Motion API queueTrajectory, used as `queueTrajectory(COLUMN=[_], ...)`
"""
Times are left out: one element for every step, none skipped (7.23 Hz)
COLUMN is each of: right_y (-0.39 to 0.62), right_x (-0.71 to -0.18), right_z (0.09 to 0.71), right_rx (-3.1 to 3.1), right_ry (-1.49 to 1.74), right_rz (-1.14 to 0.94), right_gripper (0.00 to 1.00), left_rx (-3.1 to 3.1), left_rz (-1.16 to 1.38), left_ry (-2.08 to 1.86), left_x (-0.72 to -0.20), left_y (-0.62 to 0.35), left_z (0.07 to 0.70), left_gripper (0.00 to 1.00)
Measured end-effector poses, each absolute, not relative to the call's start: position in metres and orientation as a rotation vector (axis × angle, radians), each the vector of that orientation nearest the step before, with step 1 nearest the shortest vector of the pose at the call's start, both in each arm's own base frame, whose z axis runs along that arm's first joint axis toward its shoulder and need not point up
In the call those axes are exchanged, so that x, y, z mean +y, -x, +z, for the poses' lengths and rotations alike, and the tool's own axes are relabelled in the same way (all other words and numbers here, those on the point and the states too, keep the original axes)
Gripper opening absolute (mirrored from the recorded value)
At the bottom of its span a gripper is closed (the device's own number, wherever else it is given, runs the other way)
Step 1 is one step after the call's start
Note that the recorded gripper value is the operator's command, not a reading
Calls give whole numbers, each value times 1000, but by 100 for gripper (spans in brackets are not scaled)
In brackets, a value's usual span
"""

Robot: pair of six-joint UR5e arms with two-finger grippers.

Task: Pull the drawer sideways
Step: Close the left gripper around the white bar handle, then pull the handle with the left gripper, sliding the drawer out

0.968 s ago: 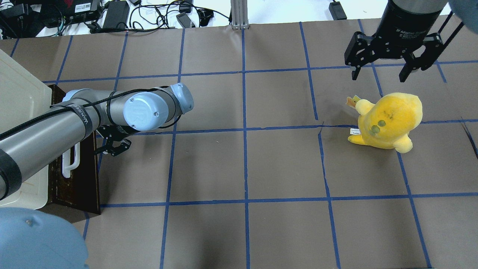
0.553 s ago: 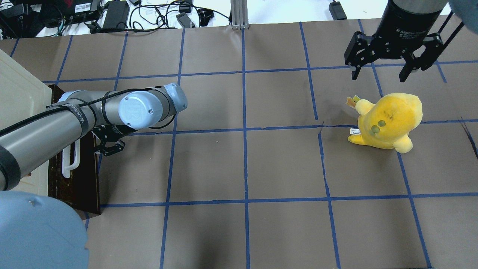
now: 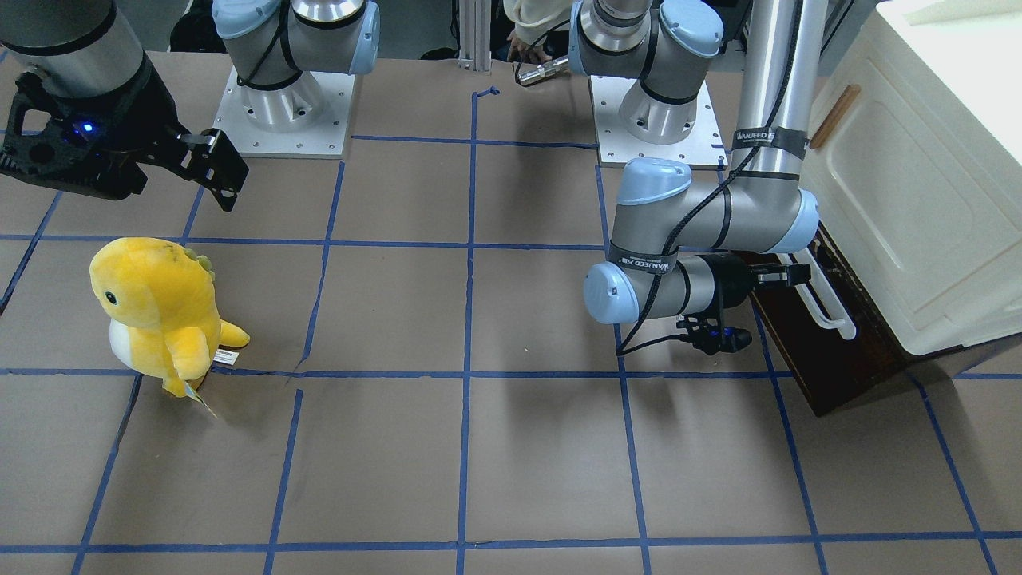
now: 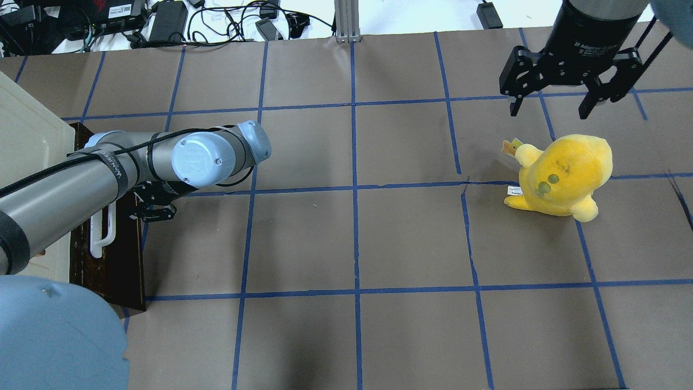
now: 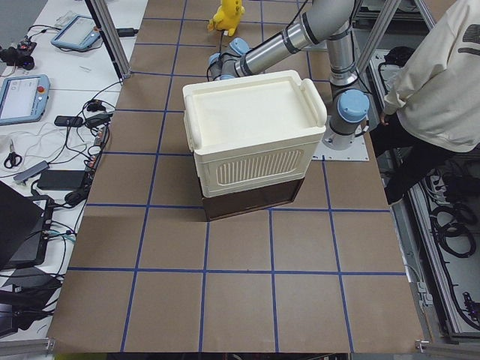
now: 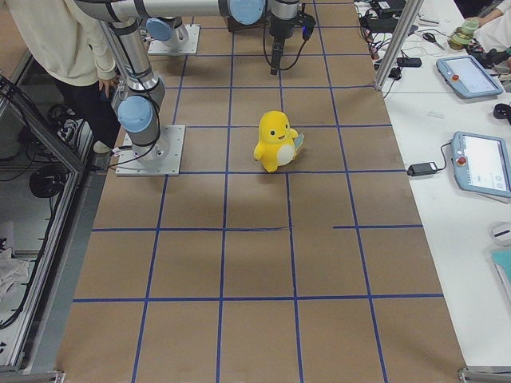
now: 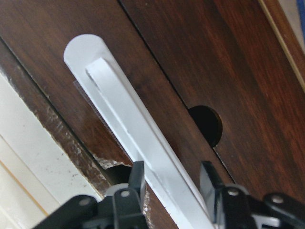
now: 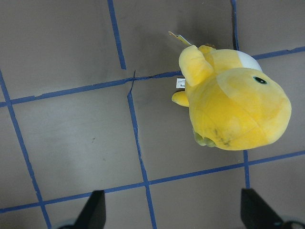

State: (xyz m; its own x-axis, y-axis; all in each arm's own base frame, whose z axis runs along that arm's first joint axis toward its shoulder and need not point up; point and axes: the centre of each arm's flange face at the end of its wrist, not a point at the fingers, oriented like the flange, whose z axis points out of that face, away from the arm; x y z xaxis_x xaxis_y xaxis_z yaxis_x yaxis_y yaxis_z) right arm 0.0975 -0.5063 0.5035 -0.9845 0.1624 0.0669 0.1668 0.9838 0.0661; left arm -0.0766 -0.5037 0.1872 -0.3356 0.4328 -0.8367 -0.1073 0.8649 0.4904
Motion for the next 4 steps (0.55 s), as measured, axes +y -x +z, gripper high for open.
queueTrajectory(right_y=[-97,-97,-97,-97], right_x=[-506,-506,-506,-506], right_z=[503,503,503,503], right_rx=[-3068,-3068,-3068,-3068], right_ry=[255,255,255,256], right_rz=[-110,-110,-110,-110], right_gripper=[100,100,100,100], left_rx=[1838,1837,1837,1836], left_rz=[552,547,544,541], left_ry=[-236,-233,-232,-232], left_x=[-504,-505,-505,-506], left_y=[77,77,77,77], left_z=[188,190,191,191], left_gripper=[30,30,30,30])
